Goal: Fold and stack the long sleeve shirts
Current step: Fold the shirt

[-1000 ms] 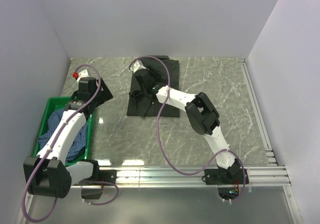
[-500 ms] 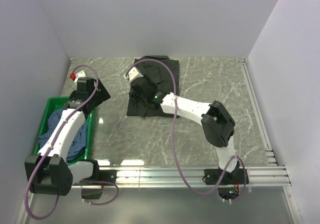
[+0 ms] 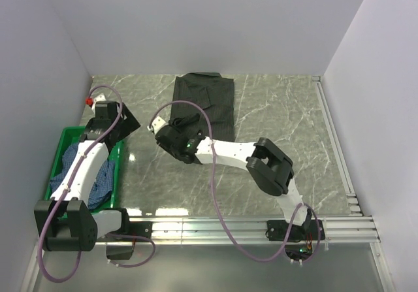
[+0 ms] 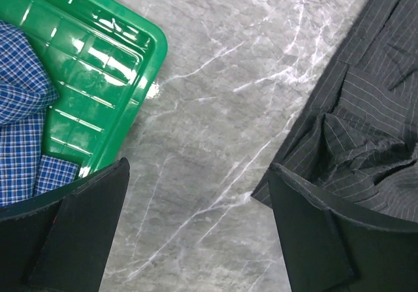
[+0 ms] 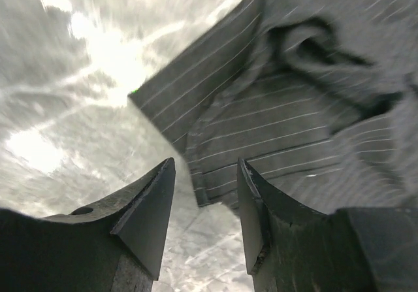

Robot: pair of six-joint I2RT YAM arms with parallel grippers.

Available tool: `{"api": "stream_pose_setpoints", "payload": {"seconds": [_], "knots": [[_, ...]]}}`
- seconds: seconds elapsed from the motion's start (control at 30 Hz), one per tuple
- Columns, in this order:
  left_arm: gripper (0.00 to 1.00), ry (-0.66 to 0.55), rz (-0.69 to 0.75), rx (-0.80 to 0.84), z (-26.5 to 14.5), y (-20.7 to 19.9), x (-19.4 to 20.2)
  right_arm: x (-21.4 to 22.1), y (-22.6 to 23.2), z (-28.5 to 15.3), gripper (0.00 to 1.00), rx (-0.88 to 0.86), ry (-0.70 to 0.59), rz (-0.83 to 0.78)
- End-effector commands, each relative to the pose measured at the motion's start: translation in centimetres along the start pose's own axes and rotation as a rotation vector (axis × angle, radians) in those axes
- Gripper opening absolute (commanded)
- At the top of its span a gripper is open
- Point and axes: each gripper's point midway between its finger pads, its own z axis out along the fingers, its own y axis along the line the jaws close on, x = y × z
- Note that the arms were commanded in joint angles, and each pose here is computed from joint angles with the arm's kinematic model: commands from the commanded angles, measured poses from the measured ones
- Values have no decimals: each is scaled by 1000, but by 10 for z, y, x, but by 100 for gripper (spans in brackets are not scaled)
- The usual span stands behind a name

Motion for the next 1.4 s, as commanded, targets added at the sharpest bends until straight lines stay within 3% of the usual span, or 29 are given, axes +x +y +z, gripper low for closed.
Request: {"api": "stream_pose_setpoints", "payload": {"seconds": [0.0, 0.4, 0.53, 0.73, 1.0, 1.37], "knots": [[93, -4, -9, 39, 0, -8, -3, 4, 10, 5, 50, -14, 27, -24], [93, 11, -8, 51, 1, -10, 0, 29, 5, 18, 46, 71, 96, -143], [93, 15, -8, 56, 2, -11, 1, 24, -4, 16, 25, 109, 83, -160], [93, 18, -6, 58, 2, -11, 1, 22, -7, 19, 0, 130, 83, -180], [93, 17, -6, 62, 2, -12, 1, -2, -29, 6, 0, 185, 29, -175], [93, 24, -5, 57, 4, -11, 4, -30, -120, 36, 0, 361, -9, -108]]}}
